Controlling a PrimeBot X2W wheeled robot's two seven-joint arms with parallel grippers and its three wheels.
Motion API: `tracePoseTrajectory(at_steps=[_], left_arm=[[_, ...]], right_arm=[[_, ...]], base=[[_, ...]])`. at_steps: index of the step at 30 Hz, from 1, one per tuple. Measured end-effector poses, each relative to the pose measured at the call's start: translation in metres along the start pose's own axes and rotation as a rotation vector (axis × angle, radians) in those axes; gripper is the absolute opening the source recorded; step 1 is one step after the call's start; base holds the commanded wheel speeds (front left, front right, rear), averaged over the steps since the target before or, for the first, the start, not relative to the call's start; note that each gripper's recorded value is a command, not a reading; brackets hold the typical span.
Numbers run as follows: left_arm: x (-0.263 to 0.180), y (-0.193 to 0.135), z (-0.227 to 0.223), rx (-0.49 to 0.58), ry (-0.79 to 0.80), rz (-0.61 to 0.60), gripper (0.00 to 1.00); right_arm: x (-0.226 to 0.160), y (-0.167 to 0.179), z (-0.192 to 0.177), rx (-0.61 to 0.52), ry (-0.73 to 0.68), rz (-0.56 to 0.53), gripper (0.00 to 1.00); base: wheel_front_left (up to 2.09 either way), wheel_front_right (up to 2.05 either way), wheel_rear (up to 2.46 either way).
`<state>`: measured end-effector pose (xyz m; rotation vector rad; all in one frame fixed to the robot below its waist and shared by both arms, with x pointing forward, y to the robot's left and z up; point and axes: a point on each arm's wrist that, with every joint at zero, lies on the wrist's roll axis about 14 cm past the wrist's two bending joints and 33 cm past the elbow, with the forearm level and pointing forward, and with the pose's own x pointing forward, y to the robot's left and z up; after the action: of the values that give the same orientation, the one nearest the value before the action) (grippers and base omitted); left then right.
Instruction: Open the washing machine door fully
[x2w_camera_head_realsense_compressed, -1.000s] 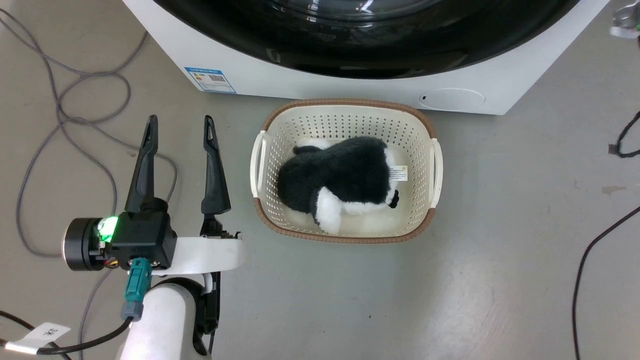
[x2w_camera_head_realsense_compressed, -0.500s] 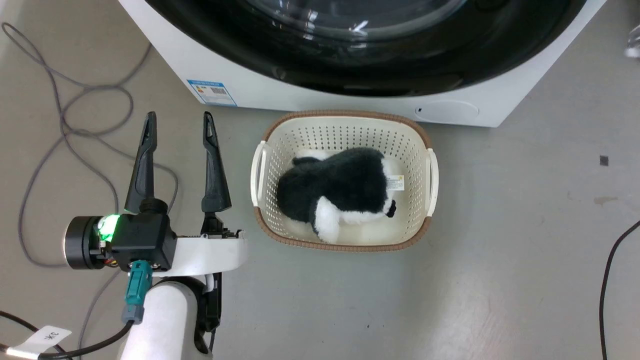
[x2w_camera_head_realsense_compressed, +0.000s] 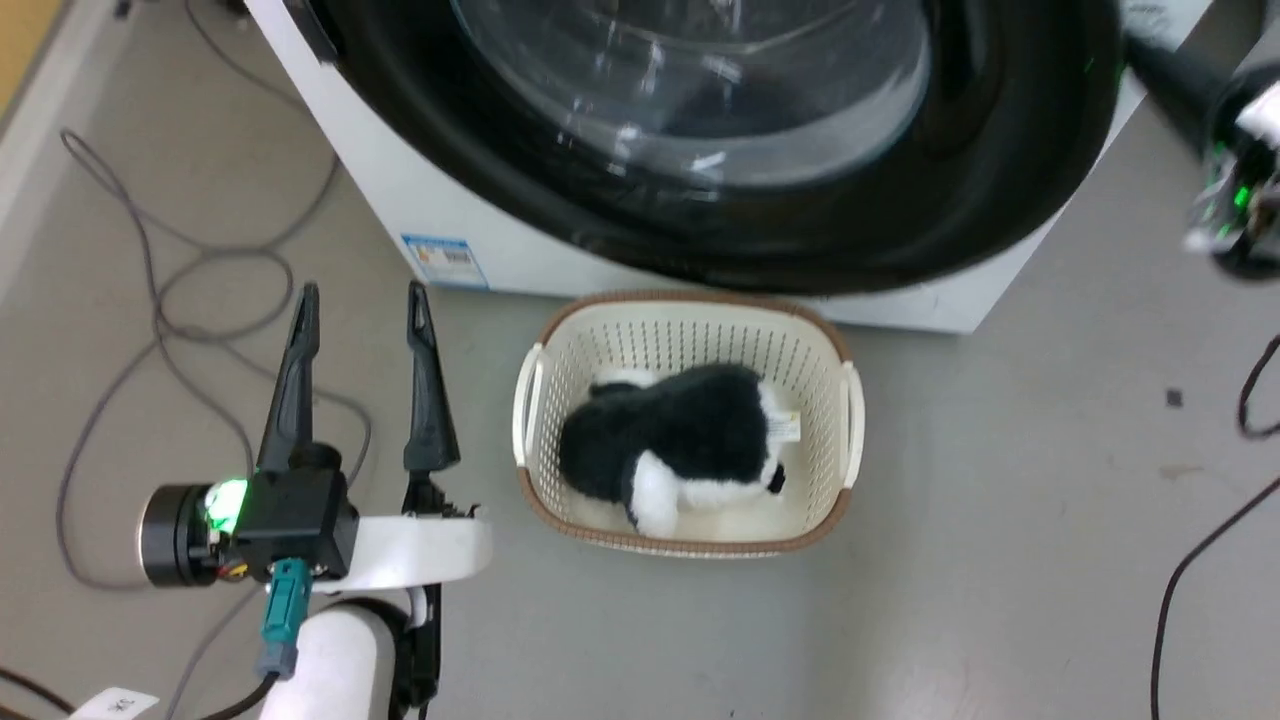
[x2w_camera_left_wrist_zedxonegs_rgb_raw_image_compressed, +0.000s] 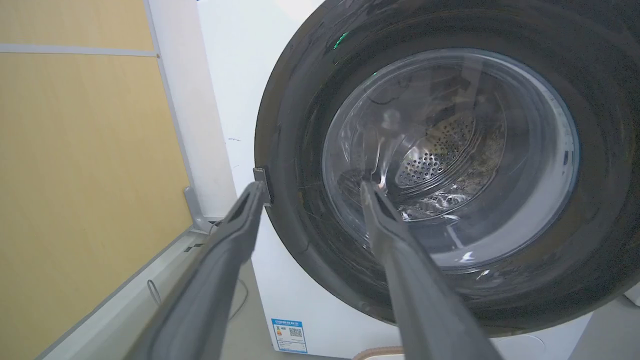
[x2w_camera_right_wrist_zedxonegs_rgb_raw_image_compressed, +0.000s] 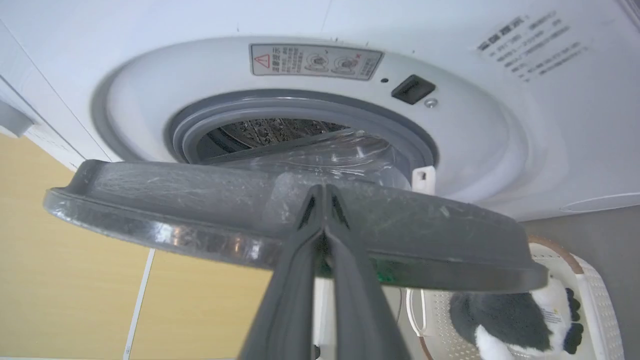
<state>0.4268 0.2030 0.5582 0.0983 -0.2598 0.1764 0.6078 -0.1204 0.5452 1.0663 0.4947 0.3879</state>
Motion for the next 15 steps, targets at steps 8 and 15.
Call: tracePoseTrajectory(at_steps=[8,15], left_arm=[[-0.019,0.005,0.015,-0.007,-0.015,-0.004,1.0],[-0.03,0.005,0.026,-0.016,-0.035,-0.007,1.0]], right_arm=[[-0.034,0.008,-0.027,-0.005,0.033,0.017,0.0],[-0.059,0.025,-0.053,-0.017,0.079,0.084,0.0]], base=[[0.0,0.0,0.0],[0.0,0.0,0.0]])
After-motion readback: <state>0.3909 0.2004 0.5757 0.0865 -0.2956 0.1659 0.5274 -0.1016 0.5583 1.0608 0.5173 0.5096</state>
